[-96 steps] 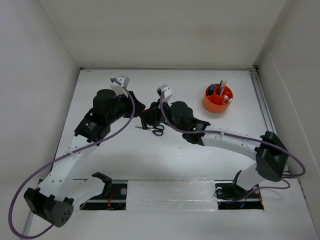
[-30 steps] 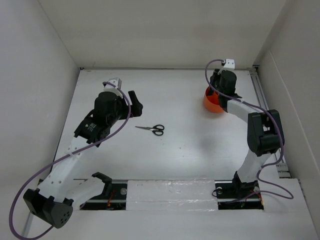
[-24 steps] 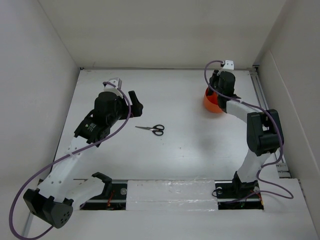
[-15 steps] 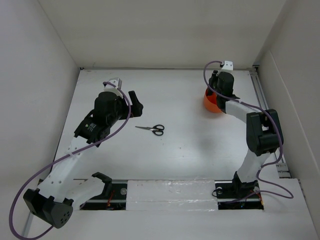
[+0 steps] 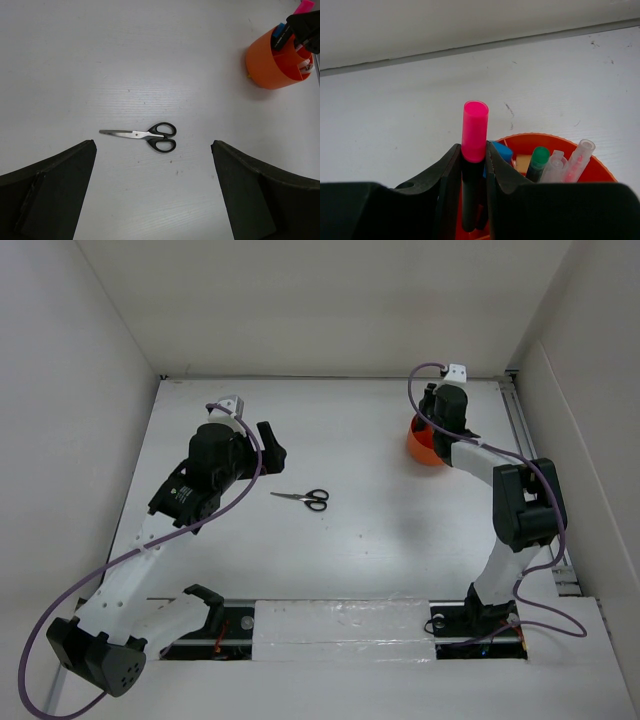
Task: Sort the stationery into containers
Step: Place the pen in the storage box.
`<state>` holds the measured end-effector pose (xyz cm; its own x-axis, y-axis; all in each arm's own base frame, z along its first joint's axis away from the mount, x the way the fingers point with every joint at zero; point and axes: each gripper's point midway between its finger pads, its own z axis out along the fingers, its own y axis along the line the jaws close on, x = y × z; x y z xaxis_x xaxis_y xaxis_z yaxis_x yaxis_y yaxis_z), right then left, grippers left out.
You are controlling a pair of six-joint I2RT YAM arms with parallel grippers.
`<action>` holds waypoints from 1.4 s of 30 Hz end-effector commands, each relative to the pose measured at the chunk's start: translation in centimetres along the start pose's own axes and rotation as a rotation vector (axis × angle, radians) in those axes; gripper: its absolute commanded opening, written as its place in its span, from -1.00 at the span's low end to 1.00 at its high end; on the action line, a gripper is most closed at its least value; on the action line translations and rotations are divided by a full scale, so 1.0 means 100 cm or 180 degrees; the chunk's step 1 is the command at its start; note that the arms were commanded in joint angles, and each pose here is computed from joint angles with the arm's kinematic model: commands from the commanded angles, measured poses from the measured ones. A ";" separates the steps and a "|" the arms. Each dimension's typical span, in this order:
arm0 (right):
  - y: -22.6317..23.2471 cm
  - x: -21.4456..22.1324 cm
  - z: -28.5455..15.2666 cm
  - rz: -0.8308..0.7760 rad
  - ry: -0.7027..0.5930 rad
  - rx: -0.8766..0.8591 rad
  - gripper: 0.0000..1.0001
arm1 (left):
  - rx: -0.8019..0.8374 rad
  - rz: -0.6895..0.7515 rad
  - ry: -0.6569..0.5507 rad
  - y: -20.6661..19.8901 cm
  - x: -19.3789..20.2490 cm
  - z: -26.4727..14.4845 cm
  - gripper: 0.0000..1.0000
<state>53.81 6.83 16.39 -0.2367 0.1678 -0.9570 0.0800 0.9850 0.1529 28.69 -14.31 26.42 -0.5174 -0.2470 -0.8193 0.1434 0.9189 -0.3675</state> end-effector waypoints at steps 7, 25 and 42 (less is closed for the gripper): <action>0.003 -0.008 -0.003 0.0074 -0.0071 0.0042 -0.34 | 0.0095 0.0020 -0.0125 -0.005 -0.009 -0.003 1.00; 0.018 -0.041 -0.030 0.0083 -0.0292 -0.0076 0.16 | 0.0095 0.0020 -0.0125 -0.005 -0.009 -0.003 1.00; 0.094 -0.111 -0.184 -0.0151 -0.0404 -0.0592 1.00 | -0.0571 -0.0584 0.0323 0.022 0.023 0.037 1.00</action>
<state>43.87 14.65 28.89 -0.1450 0.1464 -0.9785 -0.1059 0.9810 0.1625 30.27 -13.78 23.42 -0.5698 -0.3021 -0.7642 -0.0006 0.9301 -0.3673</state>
